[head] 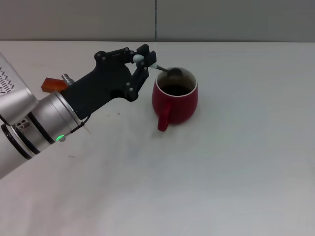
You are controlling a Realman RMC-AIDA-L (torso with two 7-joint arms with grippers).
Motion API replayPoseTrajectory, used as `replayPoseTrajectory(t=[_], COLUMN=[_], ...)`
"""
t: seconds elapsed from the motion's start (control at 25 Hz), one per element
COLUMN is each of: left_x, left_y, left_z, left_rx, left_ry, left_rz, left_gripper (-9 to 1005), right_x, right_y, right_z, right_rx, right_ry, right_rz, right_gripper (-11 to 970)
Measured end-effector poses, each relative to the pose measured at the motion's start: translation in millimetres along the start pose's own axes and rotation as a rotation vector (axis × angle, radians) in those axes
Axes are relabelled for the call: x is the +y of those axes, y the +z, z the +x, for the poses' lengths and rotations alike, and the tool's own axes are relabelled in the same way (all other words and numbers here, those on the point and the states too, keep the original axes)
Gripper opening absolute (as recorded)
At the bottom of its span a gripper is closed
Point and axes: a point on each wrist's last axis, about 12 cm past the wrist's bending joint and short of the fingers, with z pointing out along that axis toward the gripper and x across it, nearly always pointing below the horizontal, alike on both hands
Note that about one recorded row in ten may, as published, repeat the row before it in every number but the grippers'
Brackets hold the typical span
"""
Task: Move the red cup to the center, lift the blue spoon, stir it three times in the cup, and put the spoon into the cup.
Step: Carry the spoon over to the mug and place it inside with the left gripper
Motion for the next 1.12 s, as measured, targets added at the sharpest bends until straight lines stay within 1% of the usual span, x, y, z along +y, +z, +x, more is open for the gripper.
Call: replayPoseTrajectory(t=[0.36,0.72,1.04,1.12], left_x=[-2.1,-3.2,-1.6,-3.6], left_y=[11,33,40,41], left_z=[7,12,15,14], left_rx=[0.059,0.129,0.162,0.159], left_ry=[0.038,0.126,0.146,0.146], left_rz=[0.014,0.020,0.017,0.027], left_gripper=[145,145,145,144], right_x=[-0.4,-1.2,-2.8,-2.8], right_y=[0,-2,-4,-4], right_z=[0,0,1,1], right_rx=[0.001,0.004,0.009,0.009], right_ry=[-0.001,-0.003,-0.004,-0.004], right_rz=[0.001,0.002,0.007,0.007], right_gripper=[776,776,776,776])
